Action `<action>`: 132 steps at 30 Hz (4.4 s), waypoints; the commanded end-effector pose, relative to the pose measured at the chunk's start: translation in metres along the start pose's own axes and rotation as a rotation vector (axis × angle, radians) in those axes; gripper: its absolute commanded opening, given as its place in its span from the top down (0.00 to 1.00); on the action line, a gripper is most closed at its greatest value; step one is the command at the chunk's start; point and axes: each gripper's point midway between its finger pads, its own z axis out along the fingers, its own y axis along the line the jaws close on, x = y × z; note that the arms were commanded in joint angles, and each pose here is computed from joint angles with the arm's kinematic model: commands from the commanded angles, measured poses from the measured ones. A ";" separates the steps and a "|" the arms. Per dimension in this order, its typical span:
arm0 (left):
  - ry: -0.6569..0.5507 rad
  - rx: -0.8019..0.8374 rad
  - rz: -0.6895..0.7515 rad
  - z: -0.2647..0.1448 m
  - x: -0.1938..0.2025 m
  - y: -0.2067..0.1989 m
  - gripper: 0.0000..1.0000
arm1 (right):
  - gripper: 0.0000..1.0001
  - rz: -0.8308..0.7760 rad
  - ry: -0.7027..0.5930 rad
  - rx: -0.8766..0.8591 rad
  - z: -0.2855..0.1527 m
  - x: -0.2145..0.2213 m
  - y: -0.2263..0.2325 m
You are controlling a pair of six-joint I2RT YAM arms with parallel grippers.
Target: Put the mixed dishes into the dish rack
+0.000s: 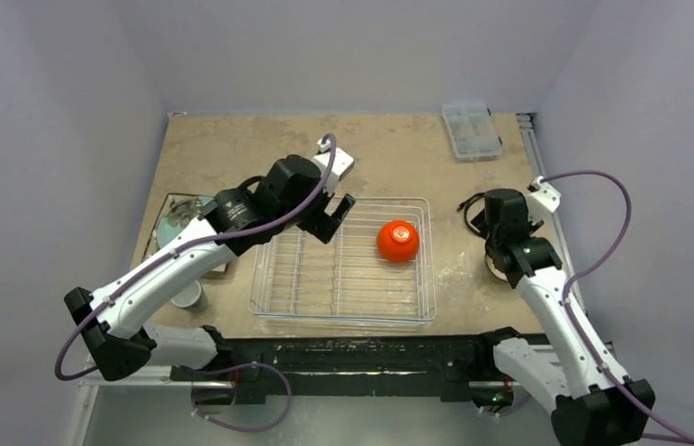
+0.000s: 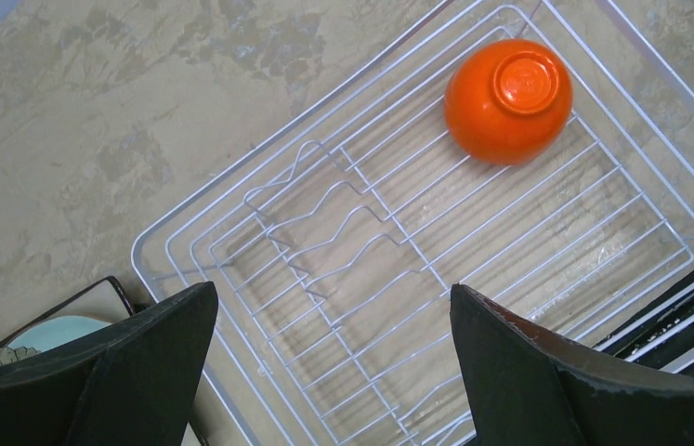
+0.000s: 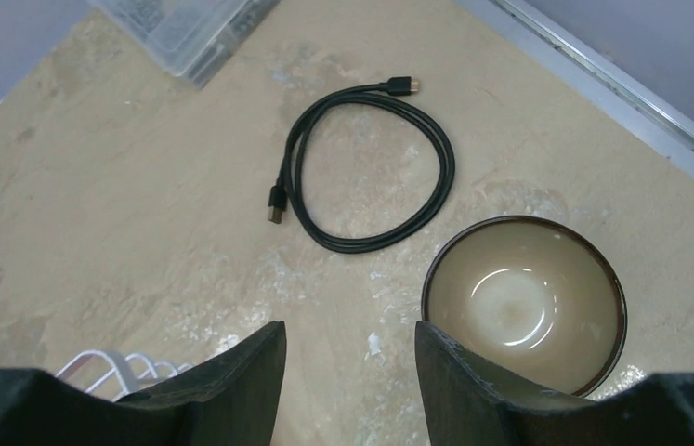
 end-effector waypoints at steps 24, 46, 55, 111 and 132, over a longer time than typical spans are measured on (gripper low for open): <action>-0.145 -0.023 0.047 -0.022 -0.029 -0.003 0.05 | 0.59 0.038 0.290 0.246 0.086 0.078 -0.067; -0.081 0.006 0.060 -0.004 -0.021 -0.014 0.05 | 0.81 0.068 0.293 0.285 0.093 0.085 -0.074; -0.065 0.016 0.062 0.001 -0.019 -0.017 0.05 | 1.00 0.110 0.224 0.216 0.073 0.049 -0.058; -0.322 0.255 -0.153 -0.005 -0.049 -0.062 0.04 | 1.00 0.961 0.747 -1.306 -0.196 0.002 0.266; -0.235 0.160 -0.077 0.011 -0.038 -0.058 0.28 | 1.00 0.947 0.775 -1.288 -0.202 0.011 0.264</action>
